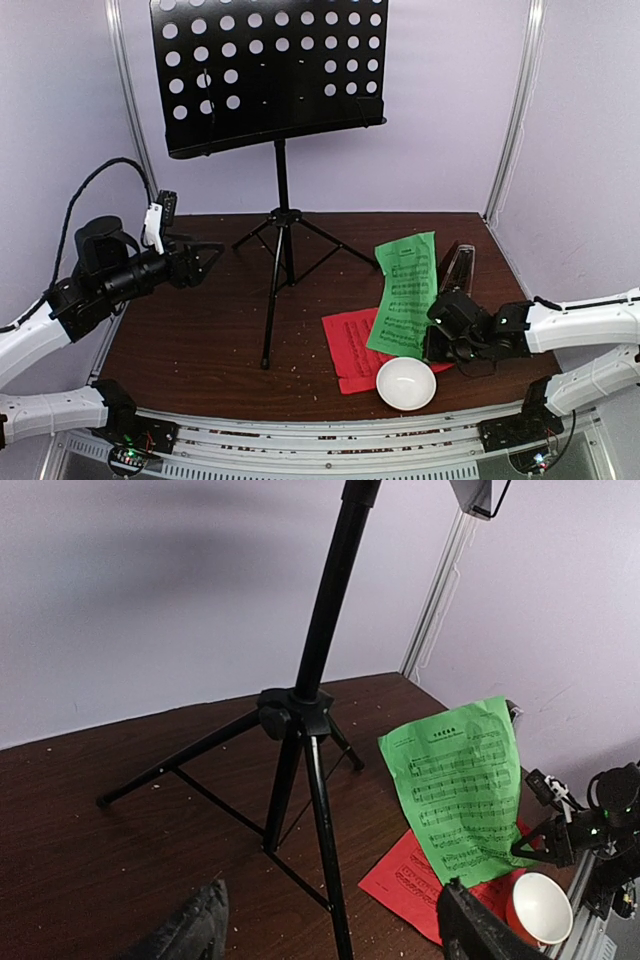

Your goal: Pack up the instrument practice props

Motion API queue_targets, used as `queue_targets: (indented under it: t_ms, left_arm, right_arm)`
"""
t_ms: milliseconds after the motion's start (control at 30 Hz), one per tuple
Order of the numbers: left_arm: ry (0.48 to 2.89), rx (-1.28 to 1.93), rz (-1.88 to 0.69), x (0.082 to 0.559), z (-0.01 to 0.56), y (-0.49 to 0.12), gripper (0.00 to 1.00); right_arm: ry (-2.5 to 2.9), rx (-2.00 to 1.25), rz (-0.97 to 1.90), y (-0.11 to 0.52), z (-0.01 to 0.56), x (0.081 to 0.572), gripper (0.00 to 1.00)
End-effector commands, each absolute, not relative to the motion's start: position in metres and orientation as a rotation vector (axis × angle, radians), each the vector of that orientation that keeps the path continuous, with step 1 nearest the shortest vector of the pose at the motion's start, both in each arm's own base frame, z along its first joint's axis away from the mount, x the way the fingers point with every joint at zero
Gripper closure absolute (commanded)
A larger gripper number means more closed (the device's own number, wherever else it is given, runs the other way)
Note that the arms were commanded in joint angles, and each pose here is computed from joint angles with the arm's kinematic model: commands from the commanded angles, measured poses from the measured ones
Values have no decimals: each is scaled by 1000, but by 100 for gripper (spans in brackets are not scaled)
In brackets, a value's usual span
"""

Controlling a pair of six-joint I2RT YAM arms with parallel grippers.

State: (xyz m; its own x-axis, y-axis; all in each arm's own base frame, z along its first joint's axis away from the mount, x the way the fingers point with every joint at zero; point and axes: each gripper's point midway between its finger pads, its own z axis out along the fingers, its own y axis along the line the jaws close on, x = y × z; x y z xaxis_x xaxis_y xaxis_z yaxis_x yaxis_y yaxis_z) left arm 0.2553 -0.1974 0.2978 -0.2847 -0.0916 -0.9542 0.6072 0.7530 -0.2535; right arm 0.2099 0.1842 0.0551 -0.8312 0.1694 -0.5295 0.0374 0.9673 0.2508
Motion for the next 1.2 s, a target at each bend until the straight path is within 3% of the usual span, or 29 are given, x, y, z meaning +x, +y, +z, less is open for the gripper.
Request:
queue_targets:
  t_ms: [0,500,633,833,1000,1167]
  left_arm:
    - [1709,368,-735,256,300,-195,25]
    - [1764,305,-1119,248,242,-234,23]
    - [1784,348,-1120,259,239,-246,23]
    - [1623,517,-952,286,253,-246,28]
    - [1437,540,-822,318,264,-225,29]
    - [1395,518,-893,353,269,-224,28]
  right_arm:
    - [2498,157,291,181,70,217,95]
    - [2165,215,498,163,166,226,20]
    - [2052,261,612,157,184,223,13]
    - [1919,249,835,170,194,218,9]
    - [1859,85,950,192,200,209,7]
    - [1794,-106,937,207,205,205,6]
